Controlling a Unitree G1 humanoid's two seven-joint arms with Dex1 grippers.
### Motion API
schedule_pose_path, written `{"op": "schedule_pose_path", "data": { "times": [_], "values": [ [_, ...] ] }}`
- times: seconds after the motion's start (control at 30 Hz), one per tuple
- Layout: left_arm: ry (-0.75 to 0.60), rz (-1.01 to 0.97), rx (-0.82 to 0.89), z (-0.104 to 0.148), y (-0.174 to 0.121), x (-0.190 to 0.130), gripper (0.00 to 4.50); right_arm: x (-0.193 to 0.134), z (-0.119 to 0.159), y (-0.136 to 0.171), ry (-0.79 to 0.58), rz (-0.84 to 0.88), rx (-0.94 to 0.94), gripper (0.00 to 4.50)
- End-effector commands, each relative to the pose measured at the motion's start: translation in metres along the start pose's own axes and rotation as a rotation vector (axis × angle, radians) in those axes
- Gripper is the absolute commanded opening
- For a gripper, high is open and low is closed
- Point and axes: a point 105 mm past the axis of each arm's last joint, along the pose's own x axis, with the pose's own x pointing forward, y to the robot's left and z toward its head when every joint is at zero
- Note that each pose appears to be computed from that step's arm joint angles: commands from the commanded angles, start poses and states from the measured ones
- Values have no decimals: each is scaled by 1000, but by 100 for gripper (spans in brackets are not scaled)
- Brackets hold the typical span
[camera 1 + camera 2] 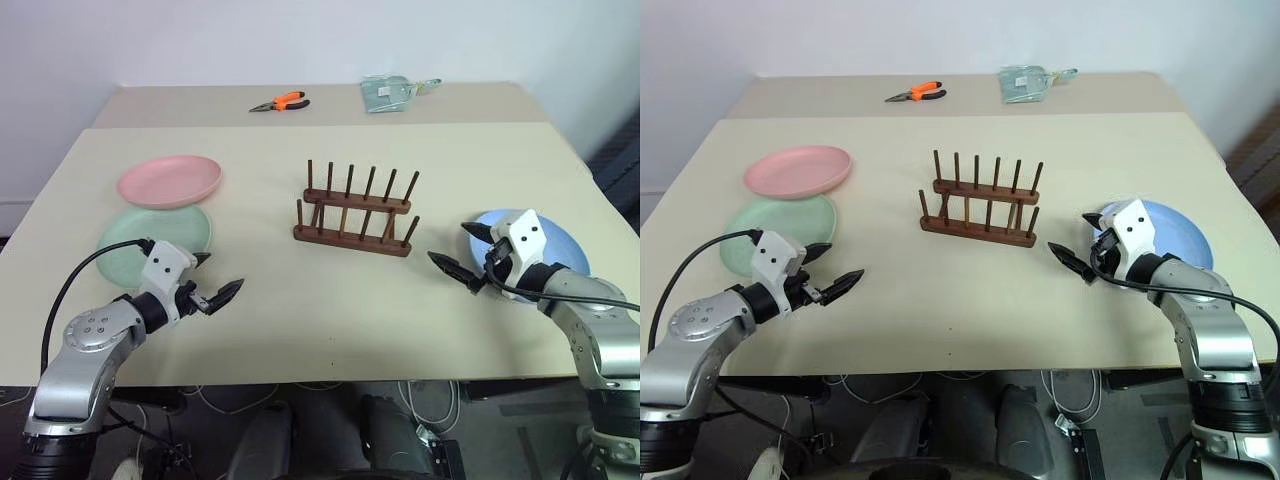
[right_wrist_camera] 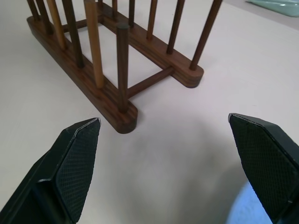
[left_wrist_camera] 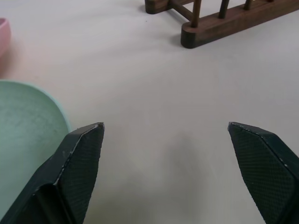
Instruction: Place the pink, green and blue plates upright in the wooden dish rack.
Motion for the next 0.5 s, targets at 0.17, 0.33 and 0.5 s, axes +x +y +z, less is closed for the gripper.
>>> {"op": "schedule_pose_path", "data": {
  "times": [0.17, 0.33, 0.5],
  "values": [
    [-39, -28, 86, 10, 0, 12, 443, 5, 10, -9, -14, -36, -84, 450],
    [-44, -185, 87, 14, -8, 49, 443, 7, 12, 9, -18, 48, -56, 450],
    [-29, -303, 158, 24, -11, 108, 443, 7, 11, 19, -21, 6, -95, 450]
  ]
}}
